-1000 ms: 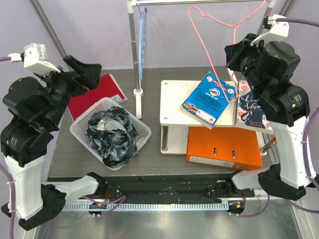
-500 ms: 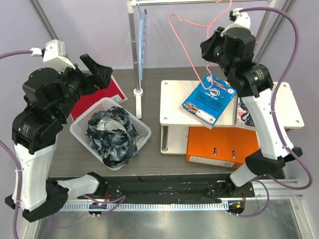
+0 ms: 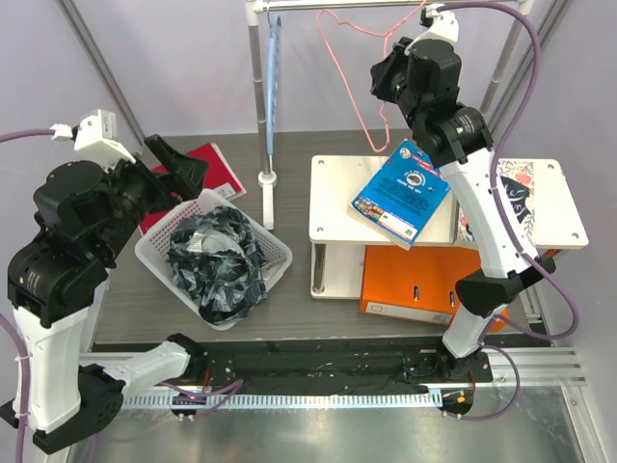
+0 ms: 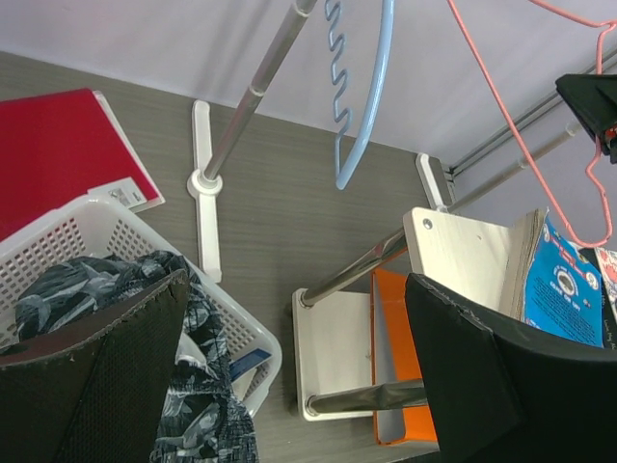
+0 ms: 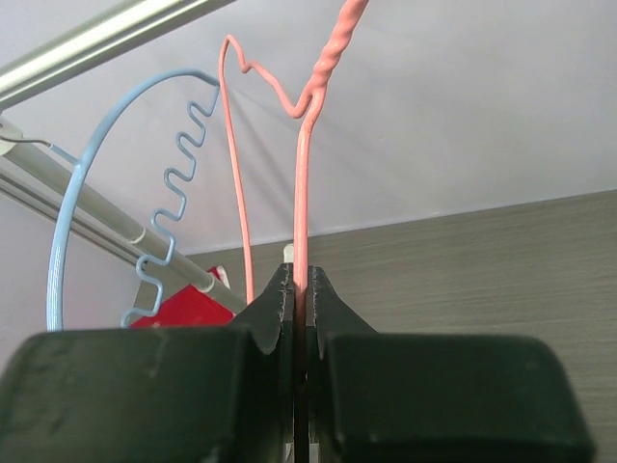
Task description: Remove the shorts from the hanger
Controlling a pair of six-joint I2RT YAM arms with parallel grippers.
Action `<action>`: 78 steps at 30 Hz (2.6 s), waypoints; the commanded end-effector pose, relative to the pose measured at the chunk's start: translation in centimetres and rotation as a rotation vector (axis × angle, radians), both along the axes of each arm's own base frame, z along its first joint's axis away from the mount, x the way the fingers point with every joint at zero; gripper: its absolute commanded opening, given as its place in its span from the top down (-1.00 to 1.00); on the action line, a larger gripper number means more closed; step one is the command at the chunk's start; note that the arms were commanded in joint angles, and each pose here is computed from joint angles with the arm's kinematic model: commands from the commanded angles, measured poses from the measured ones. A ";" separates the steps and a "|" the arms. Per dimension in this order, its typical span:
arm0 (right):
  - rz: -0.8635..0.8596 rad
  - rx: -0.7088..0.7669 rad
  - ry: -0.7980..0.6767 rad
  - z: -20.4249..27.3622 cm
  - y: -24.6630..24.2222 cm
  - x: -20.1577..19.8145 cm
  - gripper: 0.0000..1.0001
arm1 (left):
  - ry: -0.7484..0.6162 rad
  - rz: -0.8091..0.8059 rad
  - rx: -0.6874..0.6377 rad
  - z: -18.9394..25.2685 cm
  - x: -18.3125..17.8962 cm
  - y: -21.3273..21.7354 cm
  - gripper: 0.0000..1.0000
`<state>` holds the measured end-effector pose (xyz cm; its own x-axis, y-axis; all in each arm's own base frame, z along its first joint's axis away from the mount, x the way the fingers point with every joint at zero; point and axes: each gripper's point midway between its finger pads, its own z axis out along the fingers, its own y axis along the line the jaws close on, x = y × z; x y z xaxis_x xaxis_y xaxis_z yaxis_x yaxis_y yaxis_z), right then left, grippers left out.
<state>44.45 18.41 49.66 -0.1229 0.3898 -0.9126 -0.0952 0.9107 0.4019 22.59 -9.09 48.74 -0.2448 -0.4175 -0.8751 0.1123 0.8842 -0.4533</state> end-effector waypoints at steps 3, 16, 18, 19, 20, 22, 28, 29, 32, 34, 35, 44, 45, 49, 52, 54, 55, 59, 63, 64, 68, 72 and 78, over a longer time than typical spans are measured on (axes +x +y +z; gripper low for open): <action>-0.035 0.048 -0.133 4.1 -0.5 0.6 0.98 | 0.016 0.003 -0.008 -0.3 -0.9 0.4 -0.83; -0.011 -0.002 -0.057 -0.2 1.4 3.4 0.98 | 0.034 0.014 -0.018 -1.0 -1.5 0.8 -0.82; 0.001 -0.011 -0.032 -1.4 1.7 3.7 0.98 | 0.030 0.022 -0.012 -0.9 -1.5 1.1 -0.83; 0.006 -0.016 -0.025 -1.8 1.8 3.7 0.98 | 0.023 0.028 -0.013 -0.7 -1.6 1.3 -0.83; 0.014 -0.025 -0.013 -2.3 2.1 3.8 0.98 | 0.020 0.026 -0.012 -0.6 -1.6 1.2 -0.82; 0.013 -0.029 -0.002 -2.8 2.0 3.9 0.98 | 0.019 0.022 -0.009 -0.4 -1.5 1.1 -0.83; 0.008 -0.060 0.036 -4.3 1.7 3.6 0.97 | 0.033 -0.006 -0.008 -0.6 -0.7 0.1 -0.82; 0.007 -0.060 0.033 -4.1 1.6 3.5 0.89 | 0.031 -0.011 -0.010 -0.5 -0.6 0.0 -0.83; 0.009 -0.056 0.015 -3.1 1.5 3.1 0.53 | 0.029 -0.020 -0.013 -0.3 -0.3 -0.4 -0.83; 0.007 -0.057 0.007 -2.6 1.3 3.0 0.33 | 0.027 -0.033 -0.019 -0.1 -0.3 -0.7 -0.83; 0.004 -0.058 0.000 -2.0 1.1 2.7 0.17 | 0.031 -0.039 -0.018 -0.2 -0.1 -0.9 -0.83; -0.083 -0.127 -0.056 1.0 -3.0 -1.1 -0.21 | 0.059 -0.082 -0.042 -0.9 0.6 -2.4 -0.84; -0.099 -0.124 -0.076 2.0 -3.9 -2.3 -0.23 | 0.062 -0.089 -0.043 -0.9 0.6 -2.6 -0.84; -0.089 -0.140 -0.070 1.7 -5.1 -4.8 -0.23 | 0.077 -0.116 -0.058 -1.2 1.0 -3.4 -0.84; 0.062 -0.120 -0.093 1.7 -3.7 -7.7 -0.23 | 0.093 -0.145 -0.069 -1.4 1.2 -4.2 -0.83; 0.295 -0.100 -0.111 1.2 -0.1 -9.8 -0.27 | 0.106 -0.156 -0.078 -1.6 1.5 -4.7 -0.84; 0.430 -0.081 -0.152 2.2 1.4 -12.2 -0.28 | 0.113 -0.174 -0.083 -1.8 1.4 -5.1 -0.84; 1.001 0.068 -0.232 4.1 7.5 -21.0 -0.43 | 0.131 -0.238 -0.125 -2.2 1.6 -6.7 -0.84; 1.309 0.342 -0.178 4.7 9.0 -26.9 -0.66 | 0.122 -0.328 -0.214 -1.7 1.2 -8.7 -0.86; 1.343 0.362 -0.162 4.3 9.0 -27.7 -0.70 | 0.108 -0.351 -0.234 -1.3 0.7 -9.0 -0.86; 1.402 0.356 -0.045 0.8 8.2 -30.4 -0.71 | 0.096 -0.453 -0.332 -1.0 0.1 -10.9 -0.87; 1.349 0.346 0.013 -2.5 7.1 -31.7 -0.82 | 0.127 -0.596 -0.438 -1.3 -1.9 -12.9 -0.87; 1.307 0.347 0.081 -5.1 5.3 -34.7 -0.85 | 0.226 -0.764 -0.585 -3.1 -4.5 -14.9 -0.87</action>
<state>12.53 25.01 45.04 -0.6272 0.1675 -0.7606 -0.7682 0.0278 0.6396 20.98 -22.23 42.76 -0.6961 -0.4705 -0.5422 0.3357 0.4543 -0.8252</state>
